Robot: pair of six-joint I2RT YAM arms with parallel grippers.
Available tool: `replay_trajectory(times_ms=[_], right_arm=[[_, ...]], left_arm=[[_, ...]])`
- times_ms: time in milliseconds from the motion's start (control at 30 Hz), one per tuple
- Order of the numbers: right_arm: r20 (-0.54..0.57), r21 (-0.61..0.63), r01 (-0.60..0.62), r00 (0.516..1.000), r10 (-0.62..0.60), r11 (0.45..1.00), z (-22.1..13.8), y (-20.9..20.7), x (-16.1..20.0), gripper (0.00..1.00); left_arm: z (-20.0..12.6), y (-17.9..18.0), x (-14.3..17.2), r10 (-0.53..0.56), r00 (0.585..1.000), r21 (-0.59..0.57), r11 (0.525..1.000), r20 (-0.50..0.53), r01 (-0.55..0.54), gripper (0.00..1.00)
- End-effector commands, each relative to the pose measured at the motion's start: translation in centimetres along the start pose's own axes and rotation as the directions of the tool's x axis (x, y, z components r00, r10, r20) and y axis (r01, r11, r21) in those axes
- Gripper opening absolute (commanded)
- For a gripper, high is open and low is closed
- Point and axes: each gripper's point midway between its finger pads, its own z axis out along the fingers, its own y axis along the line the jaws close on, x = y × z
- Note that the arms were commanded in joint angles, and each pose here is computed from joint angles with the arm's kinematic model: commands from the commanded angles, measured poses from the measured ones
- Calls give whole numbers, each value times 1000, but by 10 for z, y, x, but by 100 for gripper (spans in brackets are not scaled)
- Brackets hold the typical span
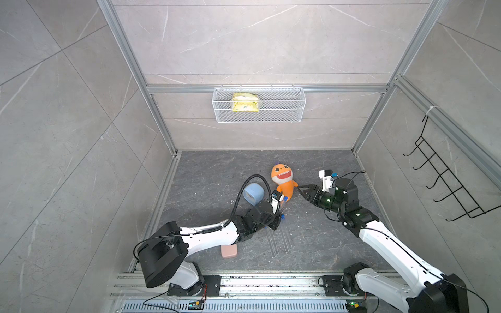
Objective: Remove stoppers from test tubes
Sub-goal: Open the stopper on the test tube.
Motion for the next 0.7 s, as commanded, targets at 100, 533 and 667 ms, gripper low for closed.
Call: replay_trajectory(times_ms=[100, 533, 667], right_arm=[[-24, -80, 25, 999, -27, 996, 11, 21, 0, 50], [-64, -66, 43, 997, -47, 997, 32, 22, 7, 47], [-73, -71, 51, 996, -56, 996, 36, 25, 8, 44]], left_arm=[[1, -8, -36, -43, 996, 65, 997, 73, 38, 11], [5, -16, -38, -67, 996, 103, 993, 55, 61, 10], [7, -18, -36, -73, 996, 111, 992, 44, 67, 10]])
